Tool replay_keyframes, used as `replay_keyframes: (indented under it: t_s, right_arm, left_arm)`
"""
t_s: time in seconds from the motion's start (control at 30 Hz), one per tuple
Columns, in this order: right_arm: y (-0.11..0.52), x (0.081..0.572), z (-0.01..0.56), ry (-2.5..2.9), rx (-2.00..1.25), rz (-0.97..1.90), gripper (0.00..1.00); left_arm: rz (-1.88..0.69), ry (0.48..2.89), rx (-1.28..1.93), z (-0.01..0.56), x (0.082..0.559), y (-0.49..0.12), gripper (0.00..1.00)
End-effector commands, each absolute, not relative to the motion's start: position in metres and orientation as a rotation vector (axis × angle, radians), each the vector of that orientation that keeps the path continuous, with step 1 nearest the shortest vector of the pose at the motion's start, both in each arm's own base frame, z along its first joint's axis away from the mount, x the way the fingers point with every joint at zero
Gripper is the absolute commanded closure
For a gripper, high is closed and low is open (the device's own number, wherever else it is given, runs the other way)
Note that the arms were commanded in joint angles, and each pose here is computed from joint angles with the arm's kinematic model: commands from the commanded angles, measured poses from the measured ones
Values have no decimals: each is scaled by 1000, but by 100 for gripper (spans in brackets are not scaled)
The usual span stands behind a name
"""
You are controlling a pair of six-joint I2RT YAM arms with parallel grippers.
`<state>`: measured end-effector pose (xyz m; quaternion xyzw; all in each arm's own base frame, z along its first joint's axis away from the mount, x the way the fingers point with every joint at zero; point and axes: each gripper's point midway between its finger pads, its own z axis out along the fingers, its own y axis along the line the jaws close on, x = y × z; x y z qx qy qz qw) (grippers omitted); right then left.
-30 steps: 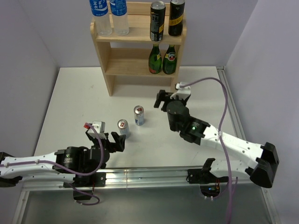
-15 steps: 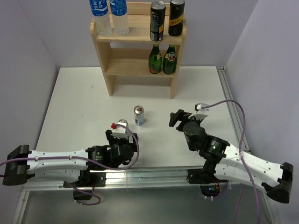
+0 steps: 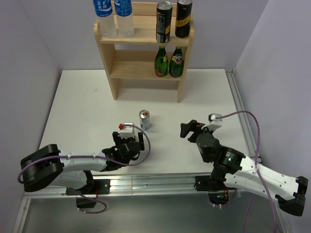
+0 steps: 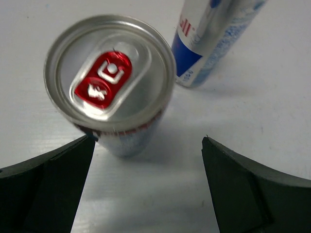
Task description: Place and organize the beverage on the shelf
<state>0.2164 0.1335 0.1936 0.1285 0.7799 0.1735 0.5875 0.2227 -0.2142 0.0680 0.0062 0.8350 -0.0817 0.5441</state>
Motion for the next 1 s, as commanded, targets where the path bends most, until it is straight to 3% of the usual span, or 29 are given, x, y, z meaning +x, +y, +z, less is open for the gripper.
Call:
replay_keyframes:
  t_s: [0.0, 0.47, 0.57, 0.6, 0.63, 0.73, 0.77, 0.83, 0.87, 0.97]
  right_arm:
    - [132, 214, 191, 1812, 315, 424, 13]
    - [130, 212, 183, 1818, 317, 420, 14]
    - [127, 211, 181, 1818, 320, 415, 14]
    - [126, 211, 180, 1818, 322, 416, 14]
    - [125, 210, 178, 1821, 320, 410, 14]
    - [122, 209, 177, 1819, 329, 413, 14]
    - [121, 208, 178, 1817, 330, 418, 14]
    - [121, 207, 175, 1821, 327, 417, 14]
    - [121, 206, 175, 1819, 329, 422, 14]
    - [119, 206, 173, 1823, 329, 419, 14]
  left_arm:
    - [-286, 1914, -36, 78, 243, -224, 1]
    - [-208, 1875, -42, 60, 289, -214, 7]
    - [-199, 1869, -47, 55, 295, -213, 19]
    - [-192, 1865, -47, 54, 297, -212, 31]
    - [-192, 1854, -59, 56, 300, -212, 35]
    - [-171, 1854, -62, 47, 304, -211, 59]
    - [-166, 1852, -67, 48, 305, -211, 76]
    - [-157, 1850, -79, 48, 306, -210, 87]
    - [-147, 1853, -80, 50, 307, -210, 97]
    - [-135, 1840, -100, 72, 309, -208, 100]
